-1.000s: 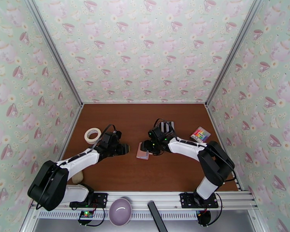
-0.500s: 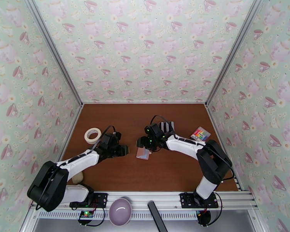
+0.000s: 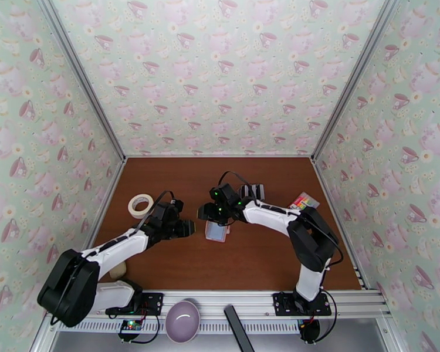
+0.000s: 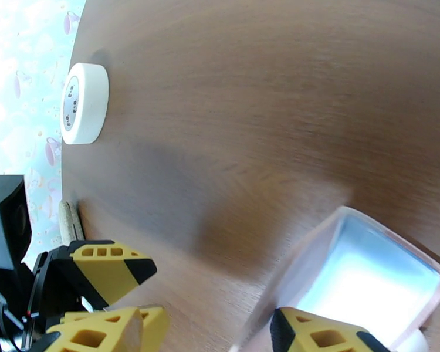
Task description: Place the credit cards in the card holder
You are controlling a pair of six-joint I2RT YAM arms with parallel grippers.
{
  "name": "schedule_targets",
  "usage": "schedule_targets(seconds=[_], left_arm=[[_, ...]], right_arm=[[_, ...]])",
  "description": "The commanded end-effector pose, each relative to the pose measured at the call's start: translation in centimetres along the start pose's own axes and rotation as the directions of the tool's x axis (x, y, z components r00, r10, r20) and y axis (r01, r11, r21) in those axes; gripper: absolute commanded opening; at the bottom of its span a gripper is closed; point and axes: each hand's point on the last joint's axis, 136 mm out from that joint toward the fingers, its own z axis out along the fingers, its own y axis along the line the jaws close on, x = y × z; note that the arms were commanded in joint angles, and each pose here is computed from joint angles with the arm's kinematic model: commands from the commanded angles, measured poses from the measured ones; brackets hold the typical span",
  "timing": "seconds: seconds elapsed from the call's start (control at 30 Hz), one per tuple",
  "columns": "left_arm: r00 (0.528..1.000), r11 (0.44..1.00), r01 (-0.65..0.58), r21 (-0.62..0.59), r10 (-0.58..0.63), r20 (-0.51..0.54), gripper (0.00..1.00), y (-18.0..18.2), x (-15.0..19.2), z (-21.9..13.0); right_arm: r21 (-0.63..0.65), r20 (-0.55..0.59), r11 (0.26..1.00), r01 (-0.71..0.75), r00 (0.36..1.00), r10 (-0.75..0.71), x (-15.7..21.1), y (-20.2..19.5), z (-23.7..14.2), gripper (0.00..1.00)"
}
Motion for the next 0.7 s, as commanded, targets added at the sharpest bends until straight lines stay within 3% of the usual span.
schedule_targets(seconds=[0.0,0.27,0.5,0.67], left_arm=[[1.0,1.0,-0.016,0.003,0.016,-0.006,0.54,0.2,0.3,-0.8],[1.0,1.0,-0.007,-0.003,0.007,0.016,0.56,0.6,-0.1,-2.3],[1.0,1.0,-0.005,0.016,0.005,0.029,0.66,0.3,-0.1,-3.2],[1.0,1.0,-0.007,0.025,0.006,0.021,0.65,0.2,0.2,-2.9]], right_arm=[[-0.061,-0.01,0.998,0.003,1.0,-0.004,-0.4,2.1,0.8,0.63],[-0.09,-0.036,0.996,-0.022,0.999,0.018,-0.4,2.3,2.5,0.63],[-0.178,-0.031,0.983,-0.046,0.999,0.041,-0.6,3.8,2.6,0.63],[-0.179,-0.045,0.982,-0.064,0.997,0.057,-0.6,3.6,3.3,0.63]])
